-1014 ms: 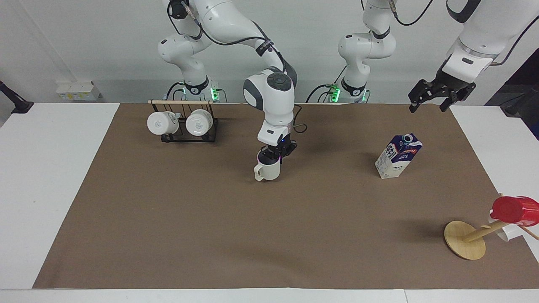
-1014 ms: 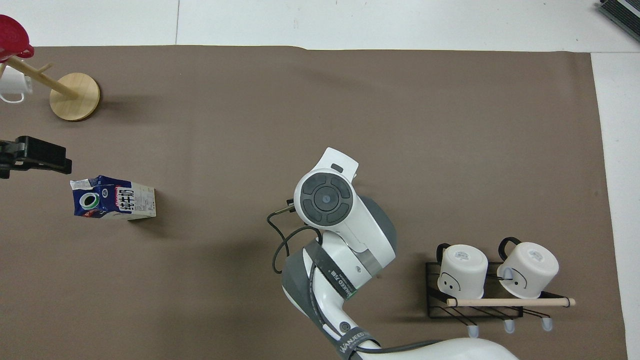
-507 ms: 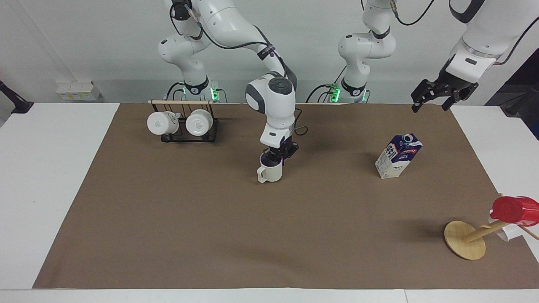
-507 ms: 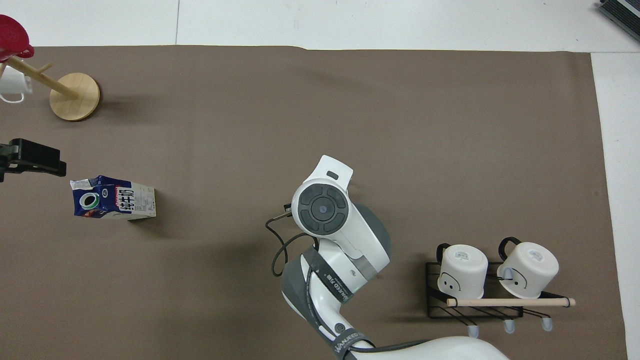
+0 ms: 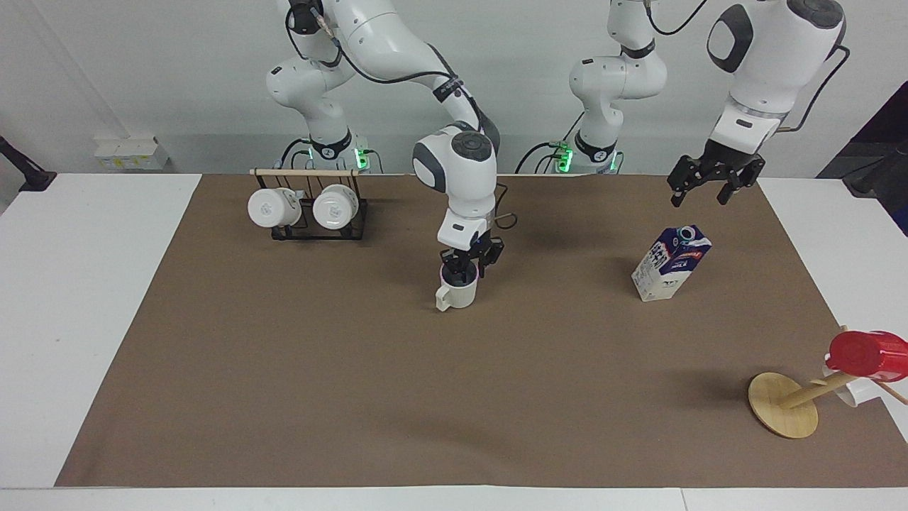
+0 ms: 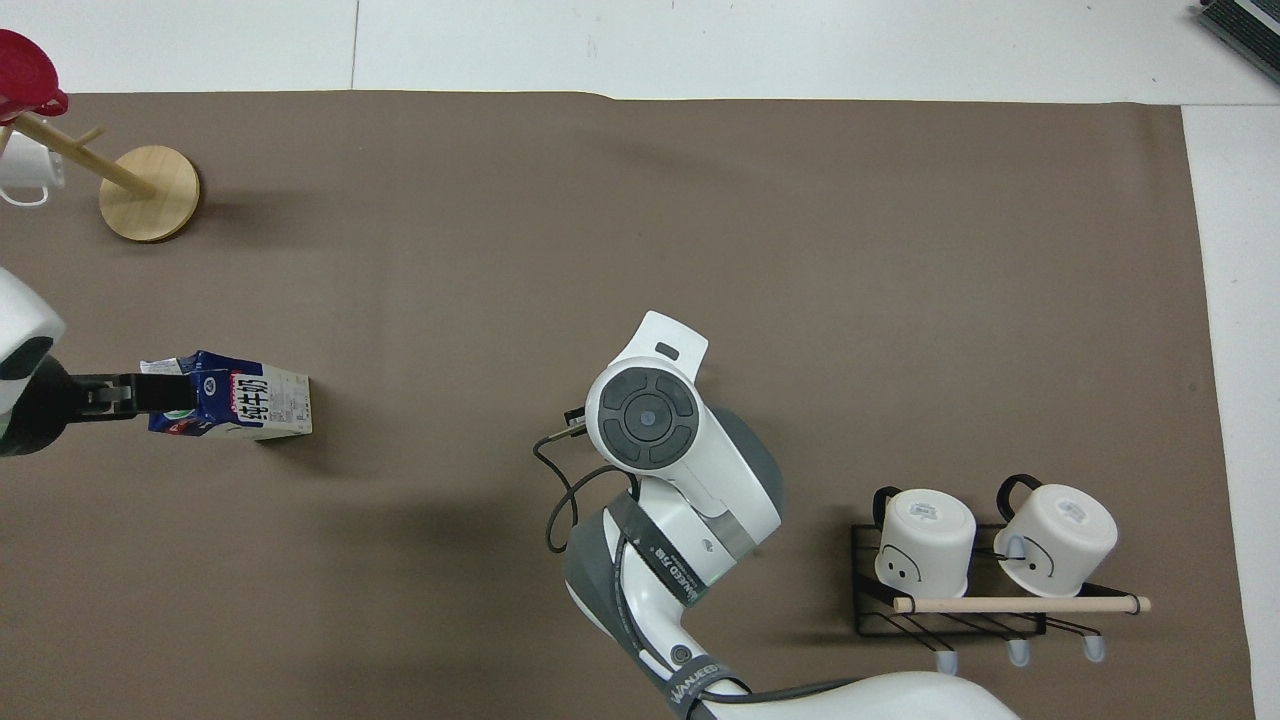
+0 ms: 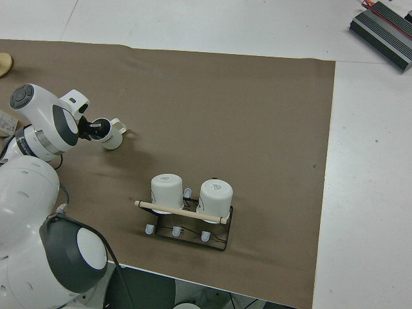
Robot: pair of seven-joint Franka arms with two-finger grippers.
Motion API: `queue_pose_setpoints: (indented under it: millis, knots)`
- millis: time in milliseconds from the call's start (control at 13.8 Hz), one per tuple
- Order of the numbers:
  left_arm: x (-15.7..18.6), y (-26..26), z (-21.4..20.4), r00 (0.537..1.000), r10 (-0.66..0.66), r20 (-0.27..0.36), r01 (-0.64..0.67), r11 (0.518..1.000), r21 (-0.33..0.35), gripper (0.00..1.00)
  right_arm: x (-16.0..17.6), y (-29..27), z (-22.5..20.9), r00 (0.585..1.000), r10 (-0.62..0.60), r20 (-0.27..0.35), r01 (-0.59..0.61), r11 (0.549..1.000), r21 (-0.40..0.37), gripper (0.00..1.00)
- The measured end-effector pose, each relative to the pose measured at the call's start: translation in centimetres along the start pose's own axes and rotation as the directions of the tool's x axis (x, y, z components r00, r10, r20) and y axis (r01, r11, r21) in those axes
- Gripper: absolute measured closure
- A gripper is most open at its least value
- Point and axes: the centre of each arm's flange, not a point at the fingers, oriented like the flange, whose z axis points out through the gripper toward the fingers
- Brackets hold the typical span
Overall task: Place cup and milk on table
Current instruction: 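Lower the mug with the right gripper while the left gripper grasps the carton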
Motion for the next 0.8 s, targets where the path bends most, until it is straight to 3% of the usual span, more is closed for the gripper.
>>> queue_pose_setpoints:
  millis: [145,290,580,797]
  knots:
    - [-0.2,-0.1,1.7,1.000,0.000,-0.016,0.000,1.000,0.000,0.00,0.3,-0.1,-0.4,1.000,0.003,-0.013,-0.003,1.000,0.006,0.17]
    - [-0.1,-0.9,2.5,1.000,-0.004,-0.028,0.004,1.000,0.002,0.00,0.8,-0.3,-1.5,0.999,0.032,-0.029,-0.031,0.999,0.034,0.00]
    - [0.5,-1.9,5.0,0.999,-0.007,-0.048,0.007,1.000,0.005,0.00,1.6,0.6,-7.5,0.993,0.107,-0.054,-0.100,0.988,0.120,0.00]
    - [1.0,-1.9,7.1,0.999,-0.006,-0.037,0.006,1.000,0.005,0.00,1.5,4.2,-13.3,0.987,0.158,-0.038,-0.152,0.979,0.133,0.00]
